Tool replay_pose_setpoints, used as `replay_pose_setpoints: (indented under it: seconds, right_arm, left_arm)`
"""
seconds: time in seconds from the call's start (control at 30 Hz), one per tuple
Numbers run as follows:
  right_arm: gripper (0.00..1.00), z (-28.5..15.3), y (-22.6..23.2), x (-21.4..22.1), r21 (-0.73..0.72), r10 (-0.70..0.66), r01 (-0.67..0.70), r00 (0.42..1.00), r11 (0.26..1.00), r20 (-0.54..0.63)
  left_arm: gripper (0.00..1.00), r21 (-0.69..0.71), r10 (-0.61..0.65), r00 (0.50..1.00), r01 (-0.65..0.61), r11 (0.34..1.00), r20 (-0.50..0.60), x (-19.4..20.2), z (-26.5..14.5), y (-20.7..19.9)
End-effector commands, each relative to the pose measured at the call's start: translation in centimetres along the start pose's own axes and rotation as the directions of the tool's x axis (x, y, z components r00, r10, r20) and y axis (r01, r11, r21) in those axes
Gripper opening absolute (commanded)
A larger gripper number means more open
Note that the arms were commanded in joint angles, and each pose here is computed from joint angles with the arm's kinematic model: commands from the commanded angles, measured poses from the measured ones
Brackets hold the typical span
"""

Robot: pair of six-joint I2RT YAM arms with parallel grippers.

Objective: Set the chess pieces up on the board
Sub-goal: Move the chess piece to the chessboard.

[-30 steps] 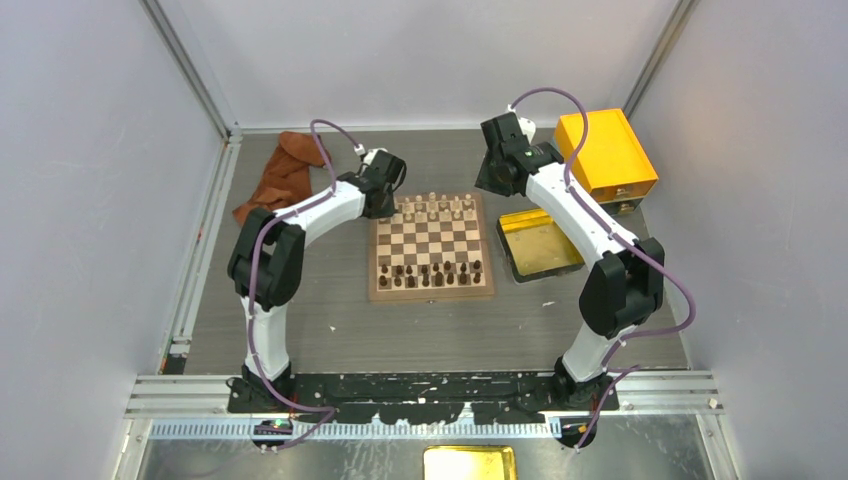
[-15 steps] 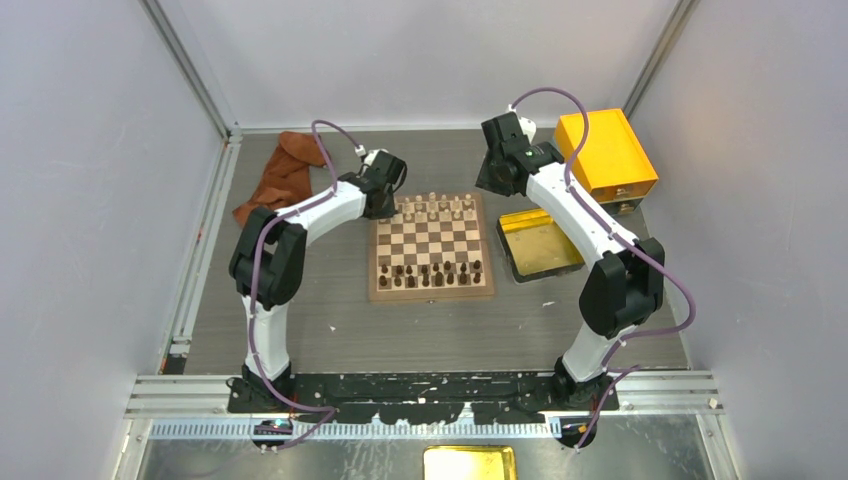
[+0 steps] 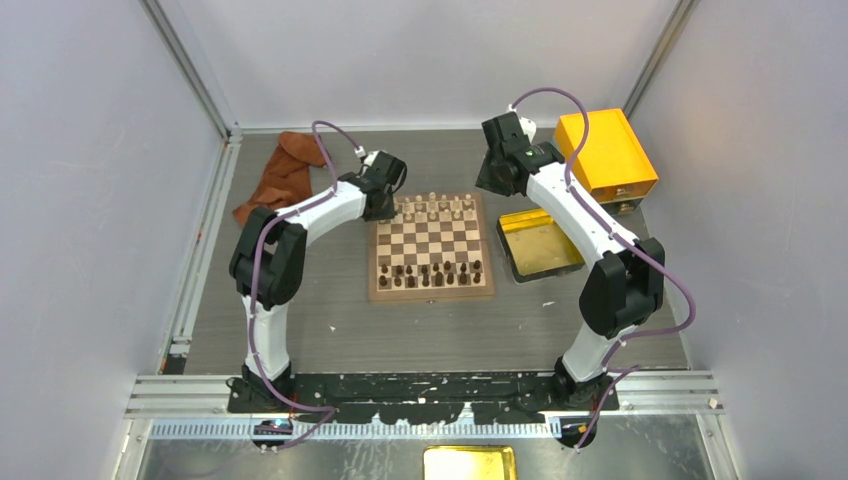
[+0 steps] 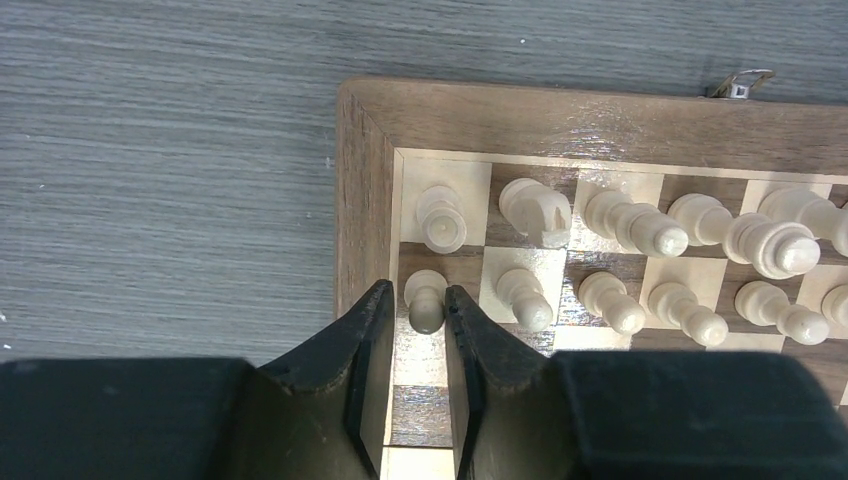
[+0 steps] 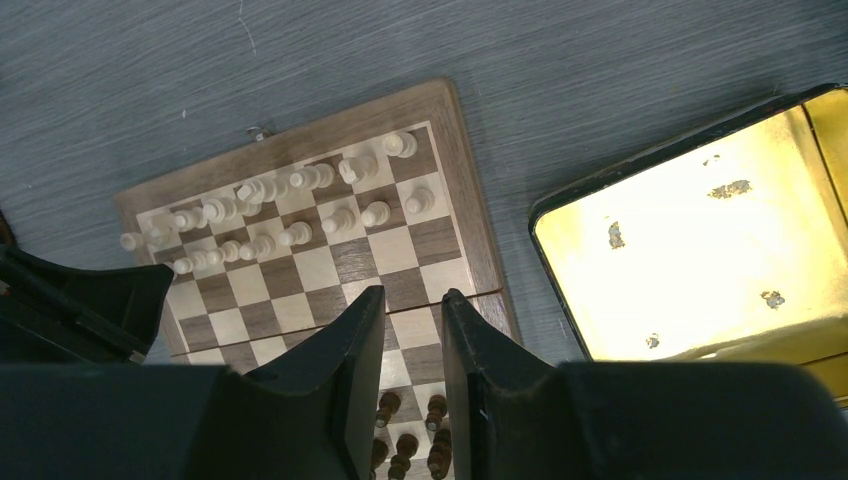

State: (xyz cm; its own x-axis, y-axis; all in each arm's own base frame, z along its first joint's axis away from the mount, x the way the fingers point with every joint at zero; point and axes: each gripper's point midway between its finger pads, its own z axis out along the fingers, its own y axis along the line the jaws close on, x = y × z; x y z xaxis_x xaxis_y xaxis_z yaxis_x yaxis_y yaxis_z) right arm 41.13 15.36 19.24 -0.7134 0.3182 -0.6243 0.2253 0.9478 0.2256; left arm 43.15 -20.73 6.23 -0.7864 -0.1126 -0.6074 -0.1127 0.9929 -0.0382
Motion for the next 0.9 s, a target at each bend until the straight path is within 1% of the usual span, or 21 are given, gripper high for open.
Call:
replay_pose_setpoints:
  seconds: [0.0,0.07,0.17,0.53,0.7,0.87]
  right_arm:
    - [0.33,-0.7,0.7,-1.6,-0.034,0.018,-0.016,0.998,0.999,0.052]
    - [0.33,-0.7,0.7,-1.6,-0.034,0.017,-0.015,0.999,0.999,0.052]
    - [0.33,-0.7,0.7,-1.5,-0.036,0.018,-0.016,0.999,0.999,0.05]
    - [0.33,-1.0,0.8,-1.7,-0.042,0.019,-0.017,0.998,0.999,0.056]
    - [0.33,-1.3,0.6,-1.7,-0.038,0.018,-0.016,0.998,0.999,0.062]
    - [0.34,-1.4,-0.3,-1.3,-0.012,0.003,-0.002,0.998,1.0,0.063]
  left_arm:
    - [0.28,-0.001,-0.028,0.999,0.028,1.0,0.037,-1.6,-0.4,-0.2]
    - [0.3,0.001,-0.028,0.999,0.028,1.0,0.038,-1.6,-0.4,-0.2]
    - [0.34,0.008,-0.026,0.999,0.026,1.0,0.043,-1.8,-0.5,-0.3]
    - [0.35,0.03,-0.02,0.997,0.018,0.999,0.074,-3.3,-1.4,-0.8]
    - [0.36,0.048,-0.028,0.995,0.023,0.999,0.099,-4.2,-3.3,-0.9]
    - [0.36,0.062,-0.044,0.989,0.035,0.997,0.138,-5.0,-6.6,0.1]
